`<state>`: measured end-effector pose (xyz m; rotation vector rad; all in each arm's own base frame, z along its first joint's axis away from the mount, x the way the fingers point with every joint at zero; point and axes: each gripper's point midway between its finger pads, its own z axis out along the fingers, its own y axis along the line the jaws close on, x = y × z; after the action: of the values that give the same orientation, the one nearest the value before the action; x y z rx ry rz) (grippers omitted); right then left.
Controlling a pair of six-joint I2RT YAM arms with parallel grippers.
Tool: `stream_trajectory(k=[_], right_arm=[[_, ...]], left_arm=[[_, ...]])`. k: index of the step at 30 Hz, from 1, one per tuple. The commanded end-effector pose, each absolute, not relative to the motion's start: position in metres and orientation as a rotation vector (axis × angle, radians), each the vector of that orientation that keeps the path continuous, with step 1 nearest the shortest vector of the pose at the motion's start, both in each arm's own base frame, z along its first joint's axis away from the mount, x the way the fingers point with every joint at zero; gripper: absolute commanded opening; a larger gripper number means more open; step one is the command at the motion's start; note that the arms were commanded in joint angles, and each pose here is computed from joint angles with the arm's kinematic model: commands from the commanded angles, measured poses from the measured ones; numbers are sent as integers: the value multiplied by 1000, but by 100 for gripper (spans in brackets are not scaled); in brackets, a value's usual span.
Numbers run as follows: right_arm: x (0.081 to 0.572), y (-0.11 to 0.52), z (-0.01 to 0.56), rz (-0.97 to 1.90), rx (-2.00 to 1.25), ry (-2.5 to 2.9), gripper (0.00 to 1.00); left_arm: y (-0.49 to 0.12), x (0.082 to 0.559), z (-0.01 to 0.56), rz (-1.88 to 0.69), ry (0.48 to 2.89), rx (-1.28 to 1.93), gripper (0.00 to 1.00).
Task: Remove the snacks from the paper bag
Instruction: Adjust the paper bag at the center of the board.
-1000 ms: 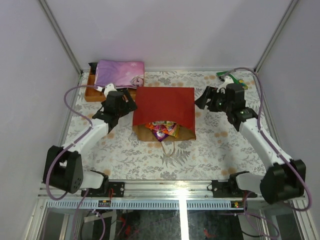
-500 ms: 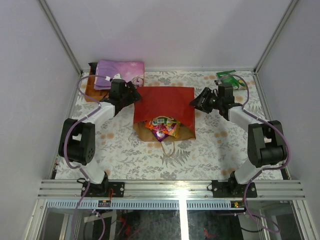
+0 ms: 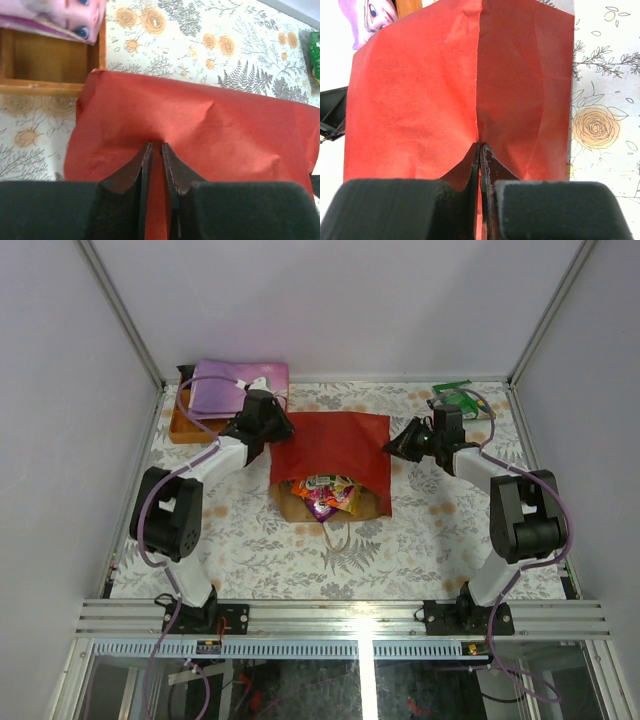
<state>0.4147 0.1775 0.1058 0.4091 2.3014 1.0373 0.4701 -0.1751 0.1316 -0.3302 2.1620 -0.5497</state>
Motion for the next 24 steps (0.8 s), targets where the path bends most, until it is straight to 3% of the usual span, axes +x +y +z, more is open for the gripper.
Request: stream_trajectory(k=[1, 5, 8, 10, 13, 15, 18, 24], right_arm=[[432, 168, 122, 990, 393, 2252, 0], [437, 151, 128, 946, 422, 2229, 0], [437, 141, 130, 916, 450, 2212, 0], [437, 132, 128, 889, 477, 2208, 0], [437, 120, 135, 858, 492, 2176, 0], [437, 112, 134, 840, 506, 2177, 0], [436, 98, 130, 812, 540, 2173, 0], [436, 89, 131, 790, 563, 2158, 0]], left_arm=[[-194, 478, 120, -548, 2199, -264, 9], [-198, 504, 134, -528, 2159, -241, 3], [-197, 513, 145, -492, 2154, -225, 6], [-190, 512, 157, -466, 2135, -233, 22], [-175, 504, 170, -416, 2096, -279, 60], [-161, 497, 174, -382, 2088, -319, 73], [-141, 485, 167, -331, 2109, -381, 85], [-135, 463, 139, -377, 2171, -415, 92]])
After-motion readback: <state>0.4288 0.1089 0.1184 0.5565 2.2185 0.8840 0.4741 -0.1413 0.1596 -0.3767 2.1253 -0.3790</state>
